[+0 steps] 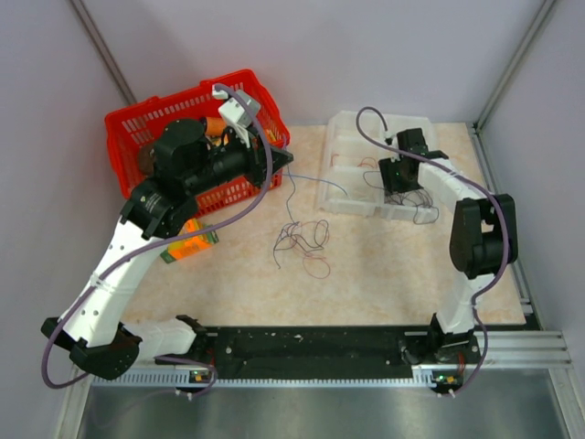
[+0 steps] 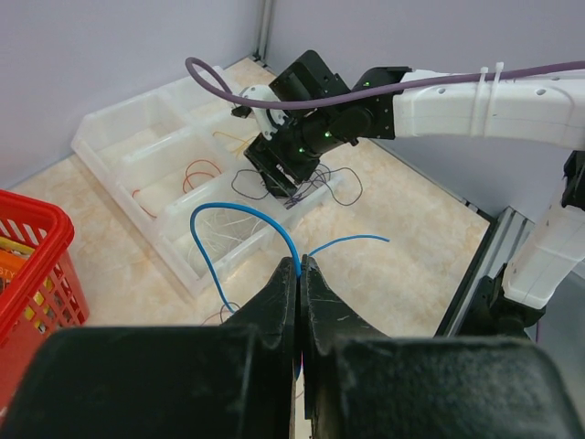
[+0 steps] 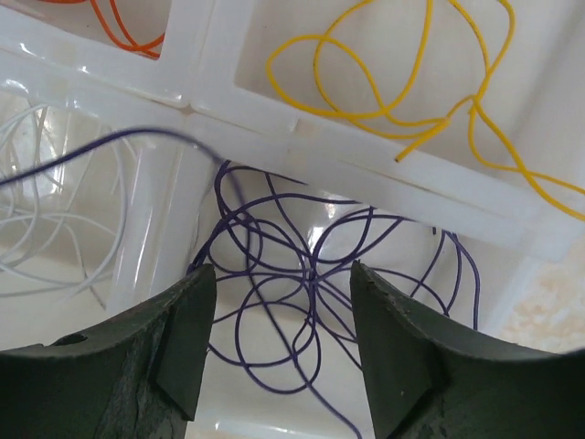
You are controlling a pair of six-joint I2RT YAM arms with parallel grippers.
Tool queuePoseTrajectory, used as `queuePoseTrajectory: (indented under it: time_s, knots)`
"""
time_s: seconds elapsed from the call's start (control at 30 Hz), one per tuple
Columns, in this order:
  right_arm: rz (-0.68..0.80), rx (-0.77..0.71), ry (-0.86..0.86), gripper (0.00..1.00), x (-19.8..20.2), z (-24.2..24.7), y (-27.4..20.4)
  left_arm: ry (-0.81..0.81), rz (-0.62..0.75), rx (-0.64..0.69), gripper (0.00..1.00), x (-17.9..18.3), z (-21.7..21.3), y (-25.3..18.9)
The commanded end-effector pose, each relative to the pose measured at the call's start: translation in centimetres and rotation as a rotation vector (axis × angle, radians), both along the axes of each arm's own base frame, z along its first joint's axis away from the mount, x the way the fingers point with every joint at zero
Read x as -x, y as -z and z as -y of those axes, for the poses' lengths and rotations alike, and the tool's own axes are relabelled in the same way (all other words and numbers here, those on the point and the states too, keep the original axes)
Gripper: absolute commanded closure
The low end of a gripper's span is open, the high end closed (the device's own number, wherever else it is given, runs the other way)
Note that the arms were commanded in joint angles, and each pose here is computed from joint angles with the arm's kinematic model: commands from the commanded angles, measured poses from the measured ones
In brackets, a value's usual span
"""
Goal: Untangle the cables
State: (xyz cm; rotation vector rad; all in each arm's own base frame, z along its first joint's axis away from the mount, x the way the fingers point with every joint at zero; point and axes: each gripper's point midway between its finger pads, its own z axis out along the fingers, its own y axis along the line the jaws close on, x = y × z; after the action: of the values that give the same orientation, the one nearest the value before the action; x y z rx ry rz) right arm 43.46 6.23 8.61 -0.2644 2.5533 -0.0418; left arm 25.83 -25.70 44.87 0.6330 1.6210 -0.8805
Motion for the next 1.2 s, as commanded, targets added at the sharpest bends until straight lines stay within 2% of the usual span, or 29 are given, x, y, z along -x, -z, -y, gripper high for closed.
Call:
queuePoseTrajectory:
  time_s: [0.0, 0.1, 0.23, 0.37, 0.47, 0.53, 0.57, 0.7, 1.03, 1.17]
  knots:
    - [0.088, -0.042, -0.074, 0.40, -2.6, -1.7, -0.4, 0.005, 0.054, 0.019, 1.00, 0.6, -0.6, -1.8]
    - [0.105, -0.025, -0.063, 0.45, -2.9, -1.5, 0.2, 0.000, 0.052, 0.012, 1.00, 0.6, -0.6, -1.6]
    - [0.125, 0.044, 0.012, 0.79, -2.9, 0.3, 0.1, -0.001, 0.045, 0.006, 1.00, 0.5, -0.7, -1.3]
    - [0.116, 0.127, 0.018, 0.91, -2.0, 1.6, 0.2, 0.004, 0.045, 0.007, 1.00, 0.5, -0.5, -1.3]
    - [0.157, 0.115, 0.084, 0.91, -1.4, 2.0, -2.2, 0.002, 0.040, 0.002, 1.00, 0.2, -0.5, -1.0]
    - [0.173, 0.115, 0.136, 0.99, -0.9, 2.5, -3.6, 0.005, 0.032, -0.001, 1.00, 0.0, -0.3, -0.7]
    - [0.174, 0.121, 0.152, 1.00, -0.9, 3.1, -3.9, 0.008, 0.028, -0.004, 1.00, 0.0, -0.2, -0.5]
    - [0.159, 0.178, 0.117, 1.00, -0.5, 3.9, -3.7, 0.031, 0.030, 0.006, 1.00, 0.1, 0.2, -0.7]
    - [0.091, 0.360, 0.179, 1.00, 1.8, 7.6, -3.1, 0.009, 0.028, 0.001, 1.00, 0.2, -0.3, -0.5]
    - [0.076, 0.244, 0.118, 1.00, -0.4, 5.1, -1.8, 0.020, 0.029, 0.007, 1.00, 0.2, -0.1, -0.6]
